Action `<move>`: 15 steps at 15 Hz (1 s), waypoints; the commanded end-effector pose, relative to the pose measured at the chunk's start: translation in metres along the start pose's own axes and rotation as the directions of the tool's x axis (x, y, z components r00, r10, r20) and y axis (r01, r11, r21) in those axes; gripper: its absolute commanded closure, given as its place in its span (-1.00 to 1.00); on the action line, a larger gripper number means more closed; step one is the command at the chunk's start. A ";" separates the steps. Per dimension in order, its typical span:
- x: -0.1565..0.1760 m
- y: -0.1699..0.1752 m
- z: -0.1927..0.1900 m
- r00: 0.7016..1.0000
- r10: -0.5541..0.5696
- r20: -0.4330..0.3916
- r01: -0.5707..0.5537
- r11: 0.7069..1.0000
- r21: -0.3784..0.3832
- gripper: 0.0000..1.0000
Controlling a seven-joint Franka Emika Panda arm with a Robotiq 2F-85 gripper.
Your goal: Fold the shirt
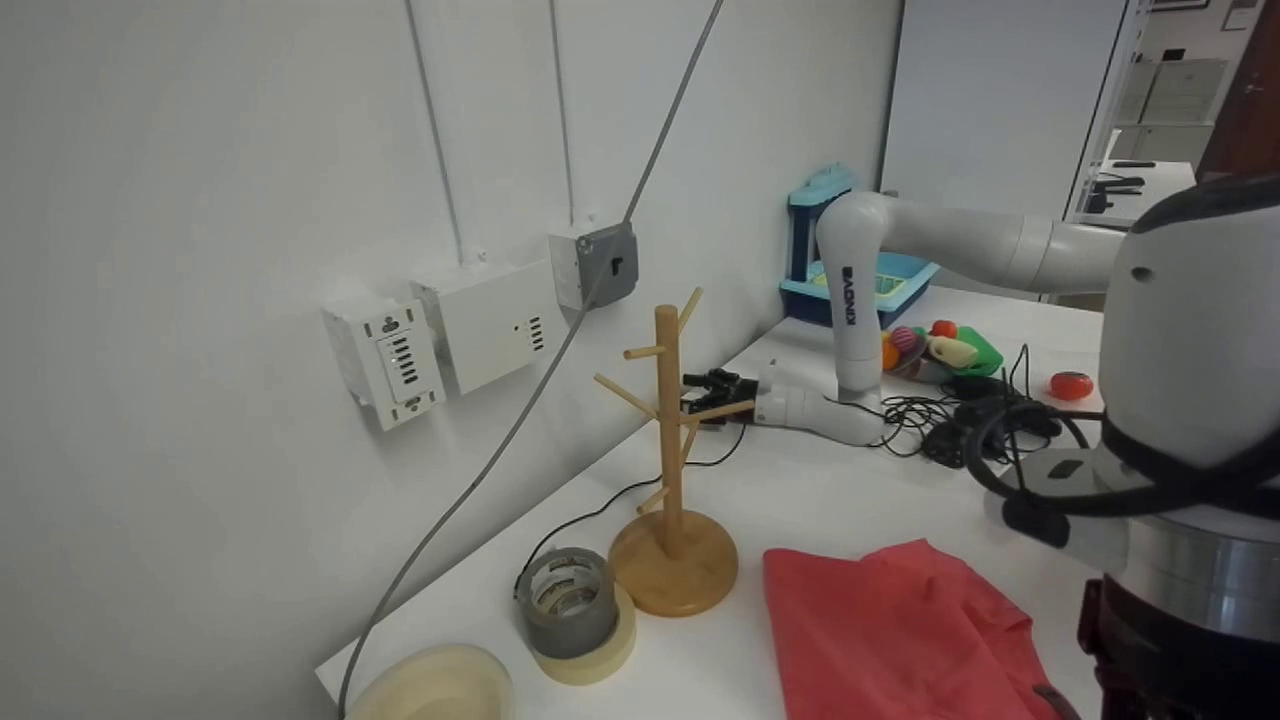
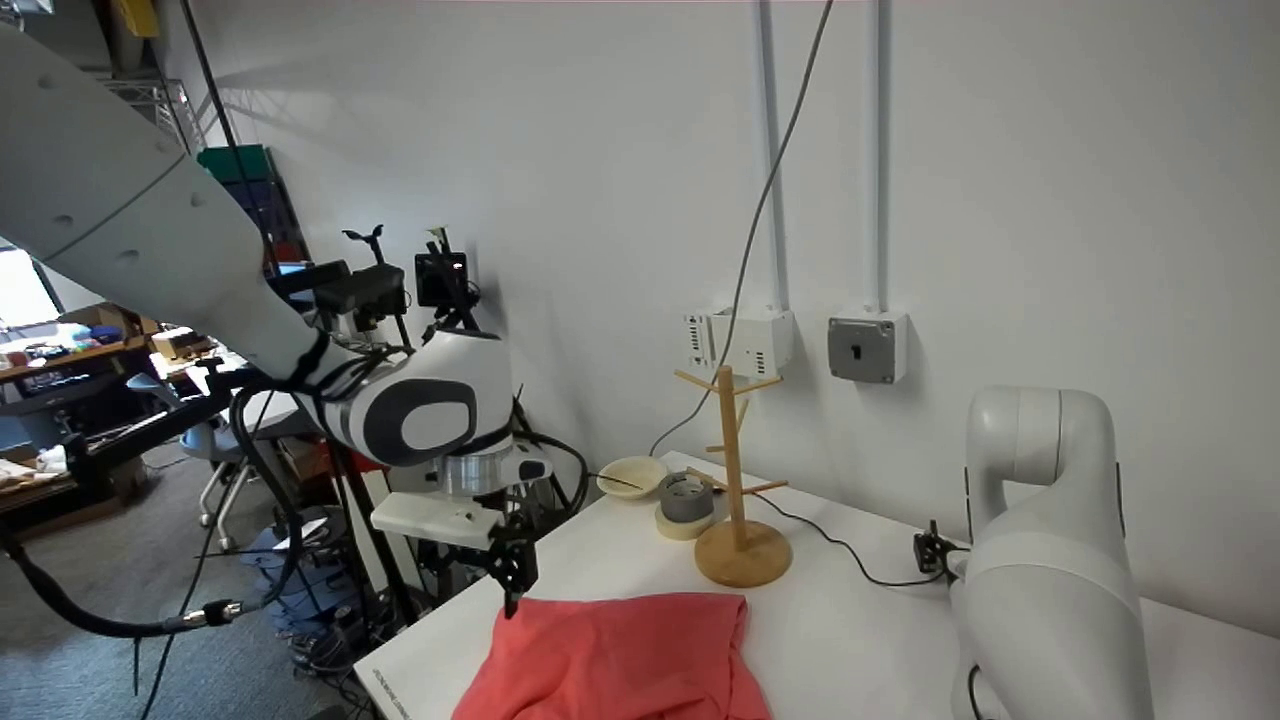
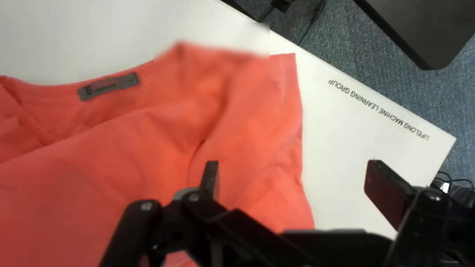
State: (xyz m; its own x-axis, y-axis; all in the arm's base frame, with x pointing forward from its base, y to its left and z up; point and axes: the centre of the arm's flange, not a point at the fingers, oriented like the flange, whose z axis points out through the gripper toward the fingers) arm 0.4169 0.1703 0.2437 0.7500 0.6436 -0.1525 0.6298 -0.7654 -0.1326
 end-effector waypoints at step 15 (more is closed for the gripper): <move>-0.001 0.011 -0.010 0.956 0.119 -0.268 -0.207 0.922 -0.328 -1.00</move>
State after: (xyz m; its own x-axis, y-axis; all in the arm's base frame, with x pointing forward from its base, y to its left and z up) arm 0.4254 0.1611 0.2516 0.8463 0.5229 0.1013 0.4912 -0.8398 0.2313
